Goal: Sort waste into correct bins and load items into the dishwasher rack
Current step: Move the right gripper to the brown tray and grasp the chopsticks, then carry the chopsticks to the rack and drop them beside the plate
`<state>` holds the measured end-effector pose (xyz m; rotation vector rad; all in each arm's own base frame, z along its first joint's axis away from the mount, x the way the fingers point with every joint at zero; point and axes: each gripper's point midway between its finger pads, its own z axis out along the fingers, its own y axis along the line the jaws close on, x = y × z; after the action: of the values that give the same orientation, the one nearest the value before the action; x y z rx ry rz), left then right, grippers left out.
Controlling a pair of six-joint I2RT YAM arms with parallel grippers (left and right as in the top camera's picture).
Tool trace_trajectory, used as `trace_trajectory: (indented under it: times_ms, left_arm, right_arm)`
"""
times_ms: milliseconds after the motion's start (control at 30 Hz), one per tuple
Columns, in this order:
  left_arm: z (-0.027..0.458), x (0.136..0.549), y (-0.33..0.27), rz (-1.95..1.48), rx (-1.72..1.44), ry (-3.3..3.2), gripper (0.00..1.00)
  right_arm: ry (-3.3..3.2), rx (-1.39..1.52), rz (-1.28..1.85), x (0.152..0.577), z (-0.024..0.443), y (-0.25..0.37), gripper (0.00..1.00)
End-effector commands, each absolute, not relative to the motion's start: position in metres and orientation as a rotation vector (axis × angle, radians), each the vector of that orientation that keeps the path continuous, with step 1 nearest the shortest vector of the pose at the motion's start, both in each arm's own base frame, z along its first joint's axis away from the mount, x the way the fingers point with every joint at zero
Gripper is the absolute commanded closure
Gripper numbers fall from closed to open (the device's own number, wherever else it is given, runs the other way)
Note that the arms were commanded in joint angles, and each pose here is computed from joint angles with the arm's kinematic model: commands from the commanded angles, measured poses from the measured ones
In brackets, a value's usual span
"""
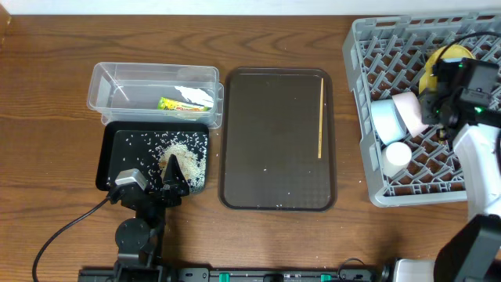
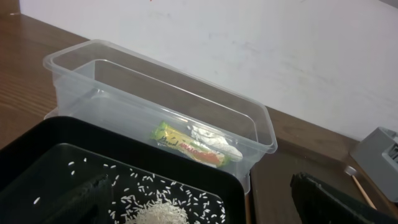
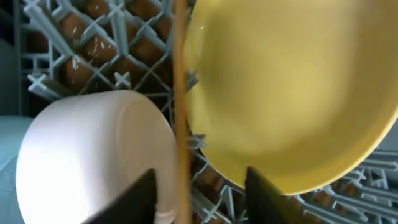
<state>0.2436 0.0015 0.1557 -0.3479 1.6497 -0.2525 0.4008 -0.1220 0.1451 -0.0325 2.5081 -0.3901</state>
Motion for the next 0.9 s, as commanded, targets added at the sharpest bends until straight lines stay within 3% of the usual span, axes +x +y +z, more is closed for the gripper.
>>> trace_trajectory:
  times_ms: [0, 133, 233, 333, 433, 767, 867]
  left_arm:
    - [0.138, 0.244, 0.004, -0.243, -0.369, 1.688, 0.06]
    - [0.138, 0.244, 0.004, -0.243, -0.369, 1.688, 0.06]
    - [0.138, 0.244, 0.004, -0.243, -0.369, 1.688, 0.06]
    - [0.138, 0.244, 0.004, -0.243, -0.369, 1.688, 0.06]
    - [0.137, 0.244, 0.004, -0.243, -0.369, 1.688, 0.06]
    - [0.137, 0.244, 0.004, -0.243, -0.369, 1.689, 0.06]
    - [0.137, 0.244, 0.004, -0.243, -0.369, 1.688, 0.06]
  right_arm:
    - [2.446, -0.098, -0.394, 0.406, 0.167, -0.108, 0.48]
    - [2.344, -0.047, -0.293, 0.403, 0.206, -0.075, 0.44]
    - [2.279, -0.111, 0.033, 0.393, 0.231, -0.008, 0.41]
    - [2.234, -0.336, 0.422, 0.368, 0.246, 0.077, 0.57]
    - [2.310, -0.421, 0.555, 0.347, 0.231, 0.129, 0.57]
    - [2.638, -0.028, -0.079, 0.358, 0.109, 0.131, 0.54]
    - [2.662, 0.019, -0.087, 0.372, 0.079, 0.133, 0.62]
